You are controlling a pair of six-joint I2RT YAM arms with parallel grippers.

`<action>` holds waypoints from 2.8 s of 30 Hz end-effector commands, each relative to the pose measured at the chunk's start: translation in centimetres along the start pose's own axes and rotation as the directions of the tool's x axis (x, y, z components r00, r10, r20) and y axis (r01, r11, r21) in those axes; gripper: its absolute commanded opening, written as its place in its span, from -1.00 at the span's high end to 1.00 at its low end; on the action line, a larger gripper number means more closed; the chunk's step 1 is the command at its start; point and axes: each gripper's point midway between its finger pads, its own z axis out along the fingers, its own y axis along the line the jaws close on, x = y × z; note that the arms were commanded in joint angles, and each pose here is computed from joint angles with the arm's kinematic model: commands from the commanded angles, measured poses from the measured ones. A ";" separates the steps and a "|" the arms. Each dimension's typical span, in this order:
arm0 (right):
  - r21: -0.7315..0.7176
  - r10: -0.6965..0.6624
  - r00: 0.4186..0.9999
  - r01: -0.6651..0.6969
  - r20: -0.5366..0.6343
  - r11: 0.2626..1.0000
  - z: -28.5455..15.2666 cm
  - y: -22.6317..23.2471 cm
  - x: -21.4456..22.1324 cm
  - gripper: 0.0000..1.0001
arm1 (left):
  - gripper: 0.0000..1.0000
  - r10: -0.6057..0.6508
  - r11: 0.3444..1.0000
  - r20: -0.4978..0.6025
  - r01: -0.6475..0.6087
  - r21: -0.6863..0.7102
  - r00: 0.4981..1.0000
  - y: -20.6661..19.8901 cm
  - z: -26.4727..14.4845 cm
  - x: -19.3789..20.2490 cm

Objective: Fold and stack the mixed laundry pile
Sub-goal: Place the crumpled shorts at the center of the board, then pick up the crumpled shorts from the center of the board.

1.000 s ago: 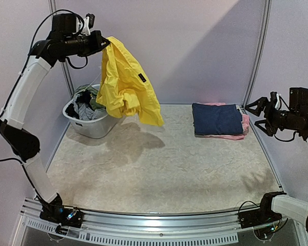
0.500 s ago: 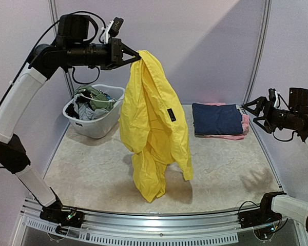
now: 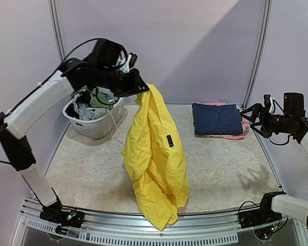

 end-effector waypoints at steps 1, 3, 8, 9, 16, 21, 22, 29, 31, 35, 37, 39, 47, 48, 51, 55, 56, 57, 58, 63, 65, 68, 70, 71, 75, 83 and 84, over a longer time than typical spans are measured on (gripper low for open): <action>0.076 0.002 0.996 0.005 -0.092 0.997 2.0 -1.3 2.1 -0.98 | 0.72 -0.015 0.975 -0.153 -0.020 -0.220 0.988 3.1 6.9 3.7; 0.103 -0.027 0.988 0.043 -0.154 0.994 3.3 -1.3 3.7 -0.98 | 0.68 -0.073 0.955 -0.242 -0.002 -0.298 0.968 4.6 9.9 5.6; 0.122 -0.087 0.958 0.124 -0.274 0.985 5.7 -0.6 7.4 -0.95 | -0.20 -0.139 0.936 -0.396 -0.010 -0.352 0.908 6.5 13.9 9.2; 0.109 -0.112 0.949 0.149 -0.294 0.983 6.1 -0.1 8.3 -0.94 | -0.80 -0.151 0.931 -0.404 -0.007 -0.365 0.902 7.2 13.8 9.3; -0.056 -0.309 0.872 0.312 -0.379 0.948 8.2 4.3 14.9 -0.79 | -0.99 -0.197 0.931 -0.334 0.069 -0.359 0.922 10.7 11.2 6.7; -0.166 -0.385 0.792 0.349 -0.474 0.922 9.0 5.9 21.0 -0.70 | -0.94 -0.170 0.930 -0.366 0.025 -0.367 0.915 12.7 10.4 7.0; -0.182 -0.393 0.775 0.349 -0.495 0.919 9.1 5.9 22.4 -0.66 | -0.91 -0.160 0.930 -0.372 0.014 -0.367 0.914 13.0 10.2 7.1; -0.229 -0.470 0.643 0.425 -0.605 0.876 8.8 4.1 30.6 -0.48 | -0.77 -0.159 0.928 -0.384 0.005 -0.372 0.909 14.8 9.7 7.7; -0.224 -0.468 0.638 0.427 -0.611 0.876 9.1 3.9 31.1 -0.45 | -0.75 -0.159 0.932 -0.384 0.011 -0.362 0.909 14.9 9.6 7.8; -0.221 -0.480 0.652 0.442 -0.587 0.870 10.2 4.4 30.8 -0.43 | -0.71 -0.158 0.936 -0.391 0.012 -0.352 0.907 14.9 9.6 7.9; -0.216 -0.489 0.632 0.460 -0.601 0.861 10.7 4.3 31.1 -0.42 | -0.71 -0.157 0.937 -0.390 0.012 -0.349 0.907 14.9 9.5 7.9; -0.204 -0.513 0.596 0.508 -0.618 0.837 11.1 3.8 31.5 -0.37 | -0.70 -0.160 0.937 -0.389 0.016 -0.349 0.907 15.0 9.5 7.8; -0.152 -0.564 0.554 0.618 -0.612 0.772 12.5 3.0 31.2 0.12 | -0.67 -0.153 0.939 -0.382 0.014 -0.344 0.911 15.5 8.9 7.5; -0.140 -0.566 0.558 0.626 -0.608 0.767 12.5 2.9 31.0 0.18 | -0.66 -0.154 0.939 -0.381 0.015 -0.343 0.912 15.6 8.8 7.5; -0.098 -0.572 0.562 0.657 -0.598 0.748 12.7 2.6 30.0 0.53 | -0.65 -0.153 0.940 -0.376 0.017 -0.341 0.914 15.8 8.7 7.3; -0.085 -0.573 0.554 0.671 -0.604 0.737 12.4 2.5 29.7 0.93 | -0.61 -0.148 0.944 -0.368 0.021 -0.329 0.918 15.8 8.8 6.8; -0.075 -0.569 0.557 0.672 -0.605 0.737 12.4 2.5 29.5 0.96 | -0.60 -0.142 0.947 -0.364 0.020 -0.321 0.921 15.7 9.0 6.7; -0.058 -0.567 0.561 0.678 -0.603 0.733 12.1 2.5 29.0 1.00 | -0.60 -0.137 0.949 -0.360 0.018 -0.314 0.923 15.6 9.2 6.5; -0.028 -0.561 0.568 0.688 -0.603 0.726 11.9 2.2 28.5 1.00 | -0.60 -0.132 0.952 -0.353 0.019 -0.306 0.926 15.4 9.4 6.2; 0.230 -0.484 0.662 0.696 -0.572 0.680 8.8 -0.5 22.9 1.00 | -0.57 -0.101 0.977 -0.319 0.033 -0.212 0.942 13.8 11.7 4.6; 0.311 -0.439 0.717 0.656 -0.542 0.688 7.4 -1.6 20.6 1.00 | -0.54 -0.074 0.990 -0.313 0.033 -0.134 0.947 12.4 13.2 4.1; 0.389 -0.382 0.783 0.589 -0.491 0.708 5.6 -2.7 18.1 1.00 | -0.53 -0.034 0.999 -0.308 0.022 -0.041 0.951 10.7 16.0 3.9; 0.411 -0.363 0.799 0.570 -0.480 0.712 5.0 -3.3 17.2 1.00 | -0.53 -0.052 0.999 -0.309 0.047 -0.023 0.950 10.7 17.9 3.8; 0.420 -0.355 0.804 0.563 -0.477 0.712 4.7 -3.5 16.9 1.00 | -0.52 -0.067 0.998 -0.309 0.064 -0.020 0.949 10.8 19.0 3.8; 0.469 -0.304 0.825 0.531 -0.477 0.706 4.3 -4.9 15.6 1.00 | -0.52 -0.128 0.989 -0.312 0.143 0.025 0.941 10.8 22.9 4.1; 0.500 -0.278 0.837 0.513 -0.471 0.697 4.0 -5.4 13.9 1.00 | -0.50 -0.202 0.972 -0.365 0.231 0.036 0.909 13.6 27.2 7.1; 0.498 -0.276 0.838 0.510 -0.470 0.702 4.0 -5.3 13.9 1.00 | -0.49 -0.214 0.968 -0.377 0.247 0.040 0.901 13.9 27.6 7.4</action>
